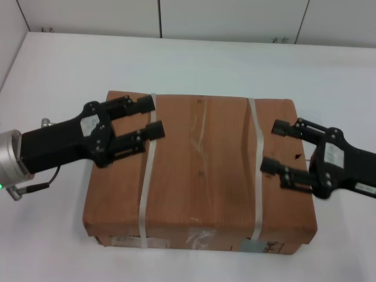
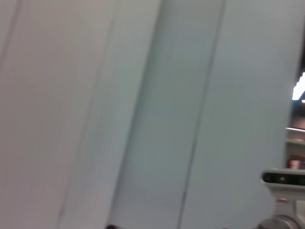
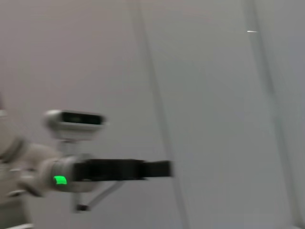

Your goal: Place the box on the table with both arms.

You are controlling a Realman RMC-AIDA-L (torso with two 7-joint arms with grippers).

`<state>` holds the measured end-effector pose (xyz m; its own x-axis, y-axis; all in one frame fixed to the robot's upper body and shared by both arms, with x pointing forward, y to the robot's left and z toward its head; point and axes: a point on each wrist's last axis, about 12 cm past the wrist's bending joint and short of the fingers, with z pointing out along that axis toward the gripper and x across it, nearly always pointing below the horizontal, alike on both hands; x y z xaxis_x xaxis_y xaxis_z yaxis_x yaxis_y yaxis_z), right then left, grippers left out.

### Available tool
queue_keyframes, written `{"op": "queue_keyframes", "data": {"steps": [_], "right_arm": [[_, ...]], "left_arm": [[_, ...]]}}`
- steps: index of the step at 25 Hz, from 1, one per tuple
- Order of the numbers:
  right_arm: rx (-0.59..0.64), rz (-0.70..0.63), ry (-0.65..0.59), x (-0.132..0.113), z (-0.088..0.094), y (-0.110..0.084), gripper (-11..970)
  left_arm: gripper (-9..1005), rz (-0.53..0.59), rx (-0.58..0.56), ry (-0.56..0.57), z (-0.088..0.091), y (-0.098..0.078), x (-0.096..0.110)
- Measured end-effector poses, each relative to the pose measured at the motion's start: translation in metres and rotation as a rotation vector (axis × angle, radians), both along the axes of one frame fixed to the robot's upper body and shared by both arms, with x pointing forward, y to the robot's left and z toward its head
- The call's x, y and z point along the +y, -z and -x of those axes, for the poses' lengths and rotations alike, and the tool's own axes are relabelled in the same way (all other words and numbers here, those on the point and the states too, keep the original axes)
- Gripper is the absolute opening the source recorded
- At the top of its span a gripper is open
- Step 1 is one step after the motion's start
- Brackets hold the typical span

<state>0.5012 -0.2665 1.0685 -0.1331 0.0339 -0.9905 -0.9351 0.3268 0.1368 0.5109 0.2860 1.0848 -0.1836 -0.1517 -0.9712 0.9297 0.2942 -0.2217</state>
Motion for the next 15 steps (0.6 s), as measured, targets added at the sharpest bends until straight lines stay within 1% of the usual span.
{"op": "queue_keyframes", "data": {"steps": [2,6,12,15], "right_arm": [[-0.031,-0.027,-0.066,0.001,0.004,-0.008,813],[-0.046,-0.036,-0.085,0.002,0.003,-0.012,813],[-0.042,-0.036,-0.087,0.004,0.003,-0.011,813],[-0.04,-0.035,-0.089,0.005,0.003,-0.01,813]], "left_arm": [[621,0.004,-0.008,0.036,0.002,-0.002,-0.001],[623,0.001,-0.008,0.074,0.004,-0.003,-0.005],[625,0.005,-0.023,0.078,0.001,-0.003,-0.012],[626,0.001,-0.026,0.076,0.0,-0.003,-0.012]]}}
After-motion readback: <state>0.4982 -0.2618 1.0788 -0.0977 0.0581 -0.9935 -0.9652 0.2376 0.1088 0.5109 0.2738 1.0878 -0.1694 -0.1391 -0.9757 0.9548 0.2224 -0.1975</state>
